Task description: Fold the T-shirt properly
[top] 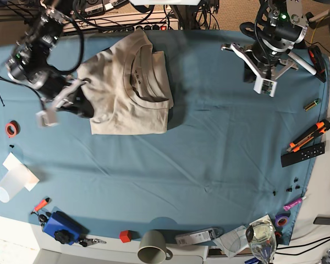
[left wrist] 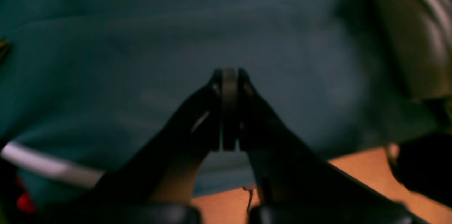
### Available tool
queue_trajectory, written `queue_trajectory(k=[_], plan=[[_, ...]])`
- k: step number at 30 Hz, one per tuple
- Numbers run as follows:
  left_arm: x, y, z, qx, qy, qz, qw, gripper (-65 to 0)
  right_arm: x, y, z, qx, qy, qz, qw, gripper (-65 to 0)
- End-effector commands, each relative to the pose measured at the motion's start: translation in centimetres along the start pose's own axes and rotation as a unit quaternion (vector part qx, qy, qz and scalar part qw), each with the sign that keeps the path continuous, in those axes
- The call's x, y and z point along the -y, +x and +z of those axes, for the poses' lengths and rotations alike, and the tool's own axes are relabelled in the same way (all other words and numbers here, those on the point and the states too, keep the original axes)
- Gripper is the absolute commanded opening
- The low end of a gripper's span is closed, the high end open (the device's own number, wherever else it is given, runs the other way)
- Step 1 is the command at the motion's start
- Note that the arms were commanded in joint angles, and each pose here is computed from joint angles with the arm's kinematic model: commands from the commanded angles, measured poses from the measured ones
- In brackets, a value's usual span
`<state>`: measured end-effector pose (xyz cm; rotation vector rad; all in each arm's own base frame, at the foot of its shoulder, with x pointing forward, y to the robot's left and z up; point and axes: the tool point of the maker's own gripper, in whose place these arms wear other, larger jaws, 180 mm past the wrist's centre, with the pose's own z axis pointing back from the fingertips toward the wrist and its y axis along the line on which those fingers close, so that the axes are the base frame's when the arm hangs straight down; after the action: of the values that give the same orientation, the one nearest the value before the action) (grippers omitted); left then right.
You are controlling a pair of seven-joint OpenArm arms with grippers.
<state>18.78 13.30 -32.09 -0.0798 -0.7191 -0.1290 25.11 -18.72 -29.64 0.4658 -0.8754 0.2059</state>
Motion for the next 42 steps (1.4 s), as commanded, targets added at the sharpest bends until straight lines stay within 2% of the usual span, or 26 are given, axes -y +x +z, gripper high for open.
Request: queue_trajectory(k=[1, 3, 11, 20, 25, 28, 33, 37, 40, 42], plan=[[-0.4, 0.2, 0.4, 0.003, 0.012, -0.002, 1.000, -65.0, 0.0, -0.5, 1.1, -0.003, -0.012, 0.004, 0.9999, -65.0], [-1.0, -0.6, 0.4, -0.016, 0.028, 0.001, 0.999, -65.0, 0.0, -1.1, 2.7, -0.006, -0.029, 0.007, 0.9995, -65.0], [-1.1, -4.0, 1.2, -0.077, 0.038, 0.011, 0.996, -65.0, 0.5, -2.9, 8.7, -0.033, -0.115, 0.033, 0.9922, -65.0], [-1.2, -9.2, 3.2, -0.151, 0.053, 0.022, 0.987, -65.0, -0.1, -8.6, 11.4, -0.127, -0.127, 0.001, 0.9837, -65.0], [-0.5, -13.1, 5.4, -0.210, 0.047, 0.025, 0.976, -65.0, -0.4, -12.4, 13.7, -0.200, -0.142, -0.015, 0.9695, -65.0], [-0.2, -14.9, 6.7, -0.235, 0.044, 0.026, 0.971, -65.0, -1.0, -13.9, 14.8, -0.227, -0.140, -0.025, 0.9635, -65.0], [0.1, -16.0, 7.7, -0.243, 0.042, 0.027, 0.969, -65.0, -0.7, -15.9, 16.0, -0.263, -0.152, -0.037, 0.9521, -65.0], [-0.1, -17.9, 7.3, -0.260, 0.042, 0.030, 0.964, -65.0, 0.0, -19.4, 16.5, -0.286, -0.146, -0.101, 0.9417, -65.0], [-0.3, -20.2, 6.4, -0.277, 0.043, 0.036, 0.959, -65.0, 0.0, -23.0, 16.4, -0.313, -0.125, -0.159, 0.9279, -65.0], [-0.5, -22.1, 5.5, -0.300, 0.046, 0.045, 0.952, -65.0, 0.0, -25.5, 16.3, -0.339, -0.108, -0.190, 0.9148, -65.0]])
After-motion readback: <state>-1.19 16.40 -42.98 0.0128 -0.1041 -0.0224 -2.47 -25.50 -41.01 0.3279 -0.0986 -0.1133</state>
